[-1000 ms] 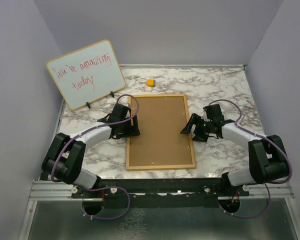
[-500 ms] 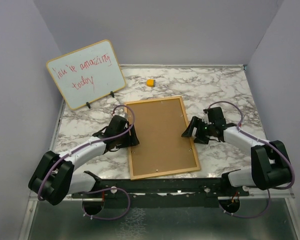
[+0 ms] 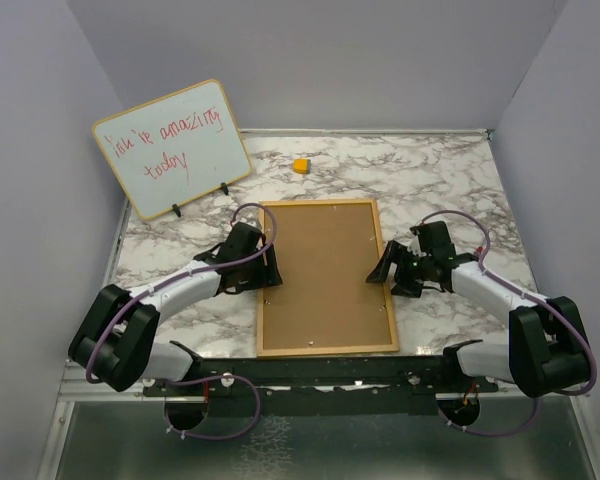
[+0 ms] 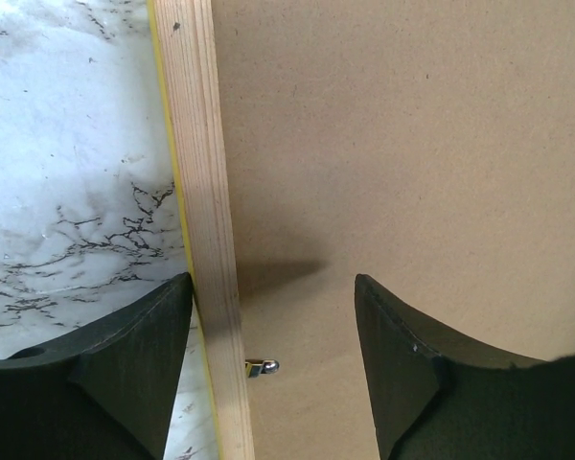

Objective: Take the photo out of the frame
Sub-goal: Adjust the photo frame at the center of the board.

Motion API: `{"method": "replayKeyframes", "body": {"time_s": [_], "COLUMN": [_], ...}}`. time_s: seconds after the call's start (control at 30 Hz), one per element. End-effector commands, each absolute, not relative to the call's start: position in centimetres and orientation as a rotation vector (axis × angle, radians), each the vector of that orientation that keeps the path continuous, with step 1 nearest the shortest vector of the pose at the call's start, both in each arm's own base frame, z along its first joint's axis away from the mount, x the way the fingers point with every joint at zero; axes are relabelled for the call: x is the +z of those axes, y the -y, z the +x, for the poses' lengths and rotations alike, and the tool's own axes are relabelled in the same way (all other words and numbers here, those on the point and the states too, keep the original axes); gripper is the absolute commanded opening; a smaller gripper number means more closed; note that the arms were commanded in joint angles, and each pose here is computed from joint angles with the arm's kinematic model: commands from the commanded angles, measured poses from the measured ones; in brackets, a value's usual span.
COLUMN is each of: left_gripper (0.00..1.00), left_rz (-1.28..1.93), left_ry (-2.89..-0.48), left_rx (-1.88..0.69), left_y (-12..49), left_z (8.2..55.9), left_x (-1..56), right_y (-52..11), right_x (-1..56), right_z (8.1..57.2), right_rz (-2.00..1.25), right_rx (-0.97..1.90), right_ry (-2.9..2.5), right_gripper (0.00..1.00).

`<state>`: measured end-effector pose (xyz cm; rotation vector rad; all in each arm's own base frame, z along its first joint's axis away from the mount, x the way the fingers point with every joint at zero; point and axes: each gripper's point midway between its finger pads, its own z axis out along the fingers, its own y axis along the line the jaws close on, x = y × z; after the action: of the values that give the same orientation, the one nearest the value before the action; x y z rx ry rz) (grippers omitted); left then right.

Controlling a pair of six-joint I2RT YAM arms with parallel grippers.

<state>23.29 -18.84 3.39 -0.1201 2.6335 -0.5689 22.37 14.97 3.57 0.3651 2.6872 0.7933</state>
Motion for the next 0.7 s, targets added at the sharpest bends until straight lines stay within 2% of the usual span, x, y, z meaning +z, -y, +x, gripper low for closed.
{"method": "replayKeyframes", "body": {"time_s": [0.0, 0.2, 0.43, 0.63, 0.67], "left_gripper": [0.68, 0.72, 0.75, 0.78, 0.76], "left_rz": [-0.053, -0.111, -0.098, -0.15, -0.149], "left_ry": [-2.695, -2.756, -2.724, -2.71, -2.699], "left_rx": [-0.644, -0.568, -0.555, -0.547, -0.543], "left_y": [20.1, 17.9, 18.0, 18.1, 18.0], "left_z": [21.5, 18.9, 19.8, 20.4, 20.5], "left_x": [2.7, 0.1, 1.0, 1.4, 1.6], "right_y": [-15.8, -16.4, -16.1, -15.4, -15.2], "right_x": [2.8, 2.5, 2.9, 3.1, 3.2], "right_z": [20.0, 20.5, 21.1, 21.3, 21.4], "right_rz": [0.405, 0.419, 0.429, 0.428, 0.425], "right_rx": [0.843, 0.884, 0.844, 0.788, 0.769], "right_ry": [-2.791, -2.8, -2.787, -2.775, -2.771], "right_gripper": [0.82, 0.83, 0.83, 0.9, 0.92]}}
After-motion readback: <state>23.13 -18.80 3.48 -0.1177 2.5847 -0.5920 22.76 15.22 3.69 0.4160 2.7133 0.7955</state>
